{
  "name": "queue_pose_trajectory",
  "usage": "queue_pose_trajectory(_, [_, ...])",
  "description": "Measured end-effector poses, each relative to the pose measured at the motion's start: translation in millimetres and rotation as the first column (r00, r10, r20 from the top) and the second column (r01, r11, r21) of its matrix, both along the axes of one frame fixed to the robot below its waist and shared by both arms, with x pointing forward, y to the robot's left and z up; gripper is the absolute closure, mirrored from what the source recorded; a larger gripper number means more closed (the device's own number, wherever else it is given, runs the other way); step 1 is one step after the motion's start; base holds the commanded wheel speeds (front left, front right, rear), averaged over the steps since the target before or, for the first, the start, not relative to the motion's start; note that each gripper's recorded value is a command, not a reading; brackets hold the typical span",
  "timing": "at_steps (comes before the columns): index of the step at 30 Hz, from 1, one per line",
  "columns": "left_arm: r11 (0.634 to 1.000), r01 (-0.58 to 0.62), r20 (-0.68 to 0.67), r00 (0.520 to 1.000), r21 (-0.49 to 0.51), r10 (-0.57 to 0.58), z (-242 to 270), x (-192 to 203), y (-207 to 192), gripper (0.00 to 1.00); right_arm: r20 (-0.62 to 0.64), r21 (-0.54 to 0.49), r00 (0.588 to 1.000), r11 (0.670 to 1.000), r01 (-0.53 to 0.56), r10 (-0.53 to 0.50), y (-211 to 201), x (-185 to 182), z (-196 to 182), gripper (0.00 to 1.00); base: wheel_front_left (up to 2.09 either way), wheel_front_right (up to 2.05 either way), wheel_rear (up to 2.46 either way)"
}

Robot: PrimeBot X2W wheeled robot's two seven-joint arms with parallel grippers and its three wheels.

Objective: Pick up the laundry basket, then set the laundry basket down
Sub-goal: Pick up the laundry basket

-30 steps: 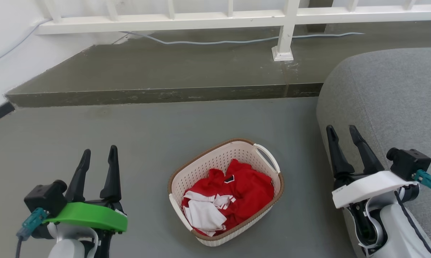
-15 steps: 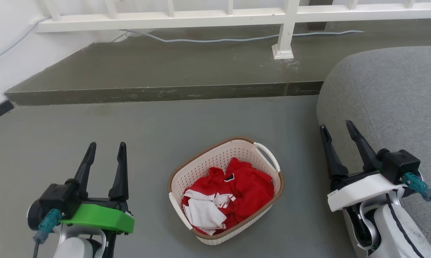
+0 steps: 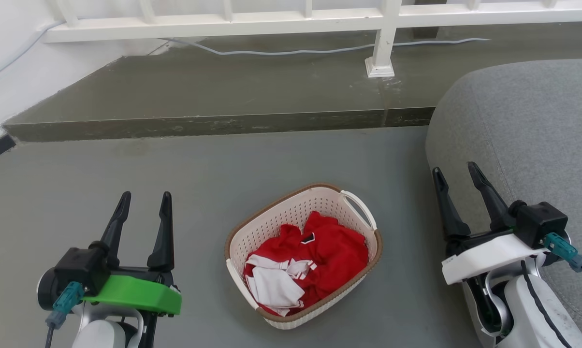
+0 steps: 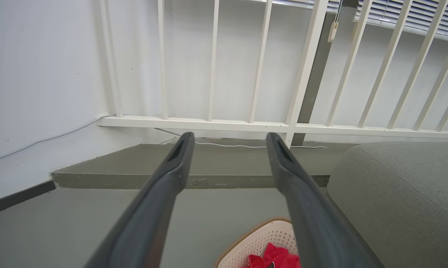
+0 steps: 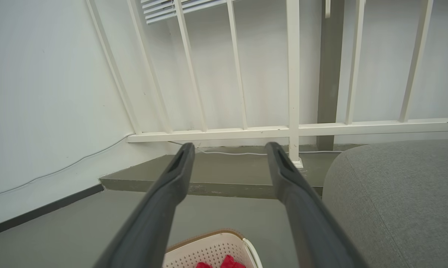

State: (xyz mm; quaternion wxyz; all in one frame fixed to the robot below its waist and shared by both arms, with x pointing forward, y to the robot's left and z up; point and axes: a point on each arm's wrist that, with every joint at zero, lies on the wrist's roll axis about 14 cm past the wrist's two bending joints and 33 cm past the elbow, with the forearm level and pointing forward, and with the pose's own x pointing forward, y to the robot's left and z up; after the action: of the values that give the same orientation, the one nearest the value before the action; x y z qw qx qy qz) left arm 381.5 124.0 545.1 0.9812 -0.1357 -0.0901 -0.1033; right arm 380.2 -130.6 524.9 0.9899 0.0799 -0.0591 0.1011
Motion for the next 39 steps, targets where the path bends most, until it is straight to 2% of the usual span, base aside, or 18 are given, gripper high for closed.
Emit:
queue_pose_trajectory(14, [1.0, 0.019, -0.04, 0.999, -0.004, -0.019, -14.1, 8.2, -6.1, 0.0, -0.034, 0.013, 0.999, 1.0, 0.015, -0.015, -4.6, 2.0, -11.5, 0.0, 0.0, 0.0, 0.0])
queue_pose_trajectory(25, [0.999, 0.037, -0.154, 0.987, -0.017, -0.039, -54.0, 20.0, -13.0, 0.0, -0.061, 0.015, 0.997, 0.999, 0.046, -0.045, -15.9, 17.8, -22.4, 0.0, 0.0, 0.0, 0.0])
queue_pose_trajectory(30, [0.998, 0.033, -0.251, 0.967, -0.059, -0.047, -86.3, 24.5, -14.2, 0.0, -0.082, 0.013, 0.995, 0.998, 0.064, -0.063, -21.8, 26.0, -31.3, 0.0, 0.0, 0.0, 0.0])
queue_pose_trajectory(39, [0.995, 0.03, -0.443, 0.894, -0.099, -0.072, -152.7, 32.9, -22.4, 0.0, -0.093, 0.011, 0.993, 0.997, 0.071, -0.07, -25.5, 49.2, -40.9, 0.0, 0.0, 0.0, 0.0])
